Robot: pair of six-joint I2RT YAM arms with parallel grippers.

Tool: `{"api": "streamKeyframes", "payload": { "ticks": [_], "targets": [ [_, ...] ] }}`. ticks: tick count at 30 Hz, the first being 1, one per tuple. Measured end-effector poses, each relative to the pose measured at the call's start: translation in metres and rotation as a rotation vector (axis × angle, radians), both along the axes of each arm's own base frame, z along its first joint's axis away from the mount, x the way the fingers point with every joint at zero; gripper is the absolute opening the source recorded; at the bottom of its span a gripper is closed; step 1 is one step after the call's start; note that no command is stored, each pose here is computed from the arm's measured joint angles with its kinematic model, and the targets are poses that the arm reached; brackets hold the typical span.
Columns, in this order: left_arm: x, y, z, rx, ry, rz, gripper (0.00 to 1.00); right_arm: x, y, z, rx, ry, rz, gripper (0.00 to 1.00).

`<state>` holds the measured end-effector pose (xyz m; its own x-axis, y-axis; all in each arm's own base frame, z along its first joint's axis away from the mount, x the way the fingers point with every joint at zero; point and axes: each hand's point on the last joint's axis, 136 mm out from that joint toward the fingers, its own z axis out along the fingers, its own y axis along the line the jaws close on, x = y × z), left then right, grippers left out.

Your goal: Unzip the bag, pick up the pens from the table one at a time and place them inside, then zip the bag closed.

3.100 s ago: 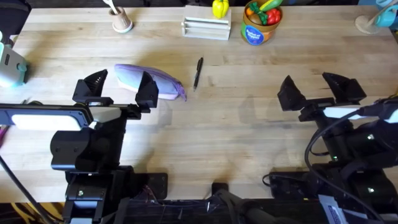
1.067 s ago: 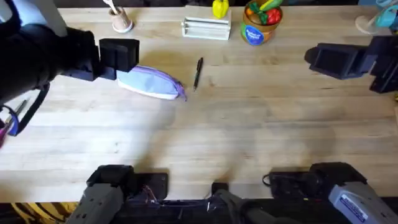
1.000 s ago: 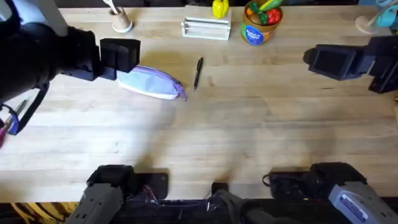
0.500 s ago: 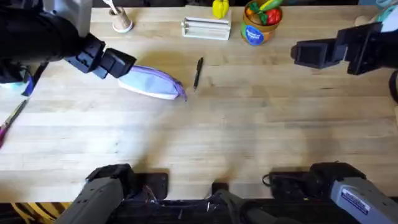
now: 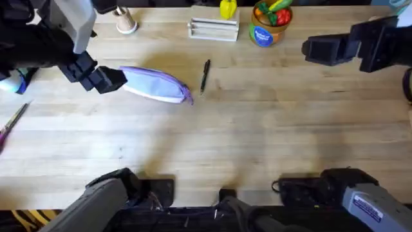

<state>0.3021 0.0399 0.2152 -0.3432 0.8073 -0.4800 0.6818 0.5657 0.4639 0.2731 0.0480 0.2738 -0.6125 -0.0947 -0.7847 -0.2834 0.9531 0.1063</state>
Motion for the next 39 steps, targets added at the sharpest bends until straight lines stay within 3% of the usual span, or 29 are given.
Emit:
{"api": "streamKeyframes", "payload": {
  "ticks": [6, 12, 19, 28, 39],
  "targets": [
    [0.011, 0.02, -0.027, -0.115, 0.021, -0.073, 0.991, 0.0, 0.0, 0.0, 0.0, 0.0, 0.0, 0.995],
    [0.023, 0.029, -0.058, -0.228, 0.074, -0.097, 0.991, 0.0, 0.0, 0.0, 0.0, 0.0, 0.0, 0.995],
    [0.027, 0.026, -0.088, -0.285, 0.134, -0.146, 0.991, 0.0, 0.0, 0.0, 0.0, 0.0, 0.0, 0.995],
    [0.033, 0.026, -0.107, -0.288, 0.148, -0.193, 0.991, 0.0, 0.0, 0.0, 0.0, 0.002, 0.0, 0.995],
    [0.04, 0.008, -0.11, -0.215, 0.136, -0.305, 0.991, 0.012, 0.0, -0.021, -0.002, 0.08, 0.002, 0.995]
  ]
}}
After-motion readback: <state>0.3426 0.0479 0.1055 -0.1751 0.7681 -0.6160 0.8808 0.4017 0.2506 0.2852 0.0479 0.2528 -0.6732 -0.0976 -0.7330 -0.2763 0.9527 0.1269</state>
